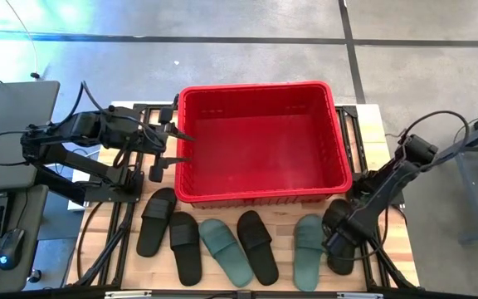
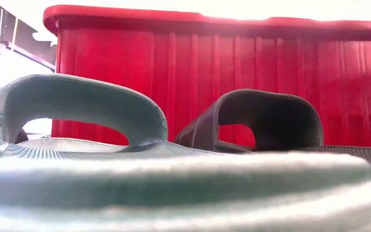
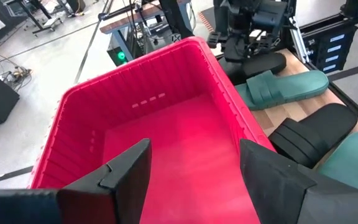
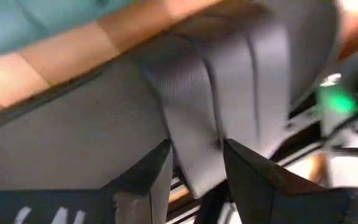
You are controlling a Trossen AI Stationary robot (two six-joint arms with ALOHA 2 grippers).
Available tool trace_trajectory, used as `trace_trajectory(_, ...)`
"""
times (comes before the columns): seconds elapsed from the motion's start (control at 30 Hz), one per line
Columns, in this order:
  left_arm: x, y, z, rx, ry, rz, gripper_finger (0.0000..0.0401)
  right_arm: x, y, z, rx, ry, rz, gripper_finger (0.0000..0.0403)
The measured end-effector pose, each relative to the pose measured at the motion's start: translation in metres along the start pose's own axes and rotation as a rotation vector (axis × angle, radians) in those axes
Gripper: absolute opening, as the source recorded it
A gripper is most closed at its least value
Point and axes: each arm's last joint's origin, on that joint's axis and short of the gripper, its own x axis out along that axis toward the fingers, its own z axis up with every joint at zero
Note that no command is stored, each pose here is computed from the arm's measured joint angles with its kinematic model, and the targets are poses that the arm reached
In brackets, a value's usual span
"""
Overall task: Pick and place slides into bin
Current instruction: Put the black slide into the red bin
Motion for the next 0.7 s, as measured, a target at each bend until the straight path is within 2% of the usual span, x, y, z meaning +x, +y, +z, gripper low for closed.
trace_trajectory(0.1,0.000,0.000,0.000,0.000,0.000,0.000,0.0227,-0.007,0.000,0.000,-0.012,-0.094,-0.025,0.0133)
trace_trajectory(0.2,0.000,0.000,0.000,-0.008,0.000,-0.001,0.0227,-0.005,0.000,0.001,-0.031,-0.120,-0.033,0.0133)
trace_trajectory(0.7,0.000,0.000,0.000,-0.029,-0.003,-0.011,0.0227,0.023,0.020,0.008,0.013,-0.092,-0.194,0.0129)
